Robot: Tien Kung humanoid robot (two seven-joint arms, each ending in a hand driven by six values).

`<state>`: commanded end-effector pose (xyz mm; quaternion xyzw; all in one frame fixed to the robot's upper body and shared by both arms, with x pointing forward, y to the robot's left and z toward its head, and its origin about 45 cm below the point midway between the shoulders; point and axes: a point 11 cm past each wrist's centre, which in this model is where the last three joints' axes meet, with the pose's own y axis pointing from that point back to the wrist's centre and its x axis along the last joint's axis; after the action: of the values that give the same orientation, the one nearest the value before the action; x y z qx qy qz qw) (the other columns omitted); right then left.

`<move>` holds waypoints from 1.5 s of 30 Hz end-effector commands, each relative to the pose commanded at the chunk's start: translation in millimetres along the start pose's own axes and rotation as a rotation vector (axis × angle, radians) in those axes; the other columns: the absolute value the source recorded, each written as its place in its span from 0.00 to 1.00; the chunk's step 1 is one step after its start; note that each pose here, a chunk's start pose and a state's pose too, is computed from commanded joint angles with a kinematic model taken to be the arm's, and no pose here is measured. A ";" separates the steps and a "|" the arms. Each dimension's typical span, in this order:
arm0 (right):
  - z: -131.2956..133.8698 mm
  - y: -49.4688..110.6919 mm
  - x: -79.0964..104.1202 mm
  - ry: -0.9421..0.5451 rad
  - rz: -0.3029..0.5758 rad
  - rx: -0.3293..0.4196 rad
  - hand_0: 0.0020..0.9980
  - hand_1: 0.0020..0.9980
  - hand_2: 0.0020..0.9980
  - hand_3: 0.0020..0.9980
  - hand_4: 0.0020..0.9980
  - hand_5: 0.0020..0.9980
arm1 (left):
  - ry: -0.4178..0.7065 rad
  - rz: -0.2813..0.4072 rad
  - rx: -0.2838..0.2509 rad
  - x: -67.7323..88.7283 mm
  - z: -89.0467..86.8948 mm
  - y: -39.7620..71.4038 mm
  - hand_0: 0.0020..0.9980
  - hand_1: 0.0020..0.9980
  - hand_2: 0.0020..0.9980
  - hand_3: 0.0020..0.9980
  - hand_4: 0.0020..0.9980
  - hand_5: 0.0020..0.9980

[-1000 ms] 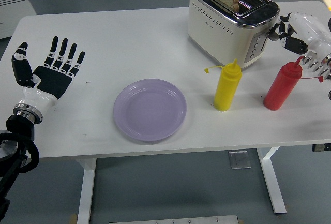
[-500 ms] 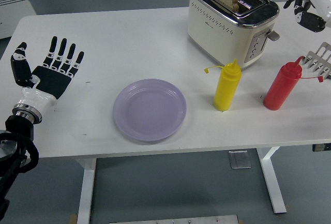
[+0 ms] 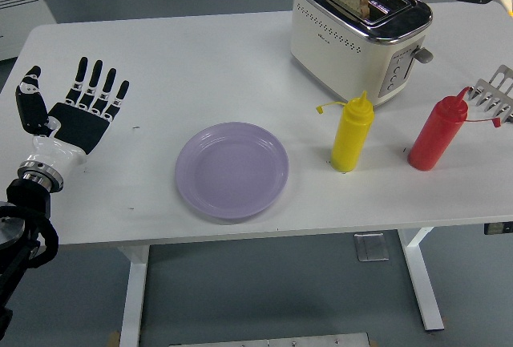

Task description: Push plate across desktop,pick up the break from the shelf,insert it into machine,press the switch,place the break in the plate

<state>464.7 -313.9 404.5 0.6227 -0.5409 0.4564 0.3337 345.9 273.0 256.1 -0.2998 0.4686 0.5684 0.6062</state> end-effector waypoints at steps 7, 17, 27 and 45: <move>-19.9 -26.2 8.1 -0.017 -0.059 -0.062 0.57 0.64 0.66 0.66 0.59 0.00 | -0.005 0.001 0.002 0.0 0.6 -0.2 0.81 0.74 0.73 0.75 0.71 1.00; -48.6 -58.0 13.0 -0.093 -0.098 -0.077 0.60 0.65 0.68 0.68 0.67 0.07 | -0.012 -0.001 0.008 -1.3 0.6 -0.7 0.81 0.74 0.73 0.75 0.71 1.00; -65.8 -82.1 -2.8 -0.128 -0.158 -0.132 0.60 0.65 0.68 0.69 0.71 0.13 | -0.017 0.001 0.015 -0.8 -0.9 -1.3 0.81 0.74 0.73 0.75 0.71 1.00; -87.1 -100.2 -14.2 -0.096 -0.184 -0.211 0.50 0.63 0.69 0.71 0.78 0.26 | -0.022 0.009 0.023 1.5 -3.2 -1.8 0.81 0.74 0.73 0.75 0.71 1.00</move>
<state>544.7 -210.1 430.6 0.6524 -0.5417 0.3342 0.4114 346.8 270.5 253.2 -0.2843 0.4696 0.5692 0.6121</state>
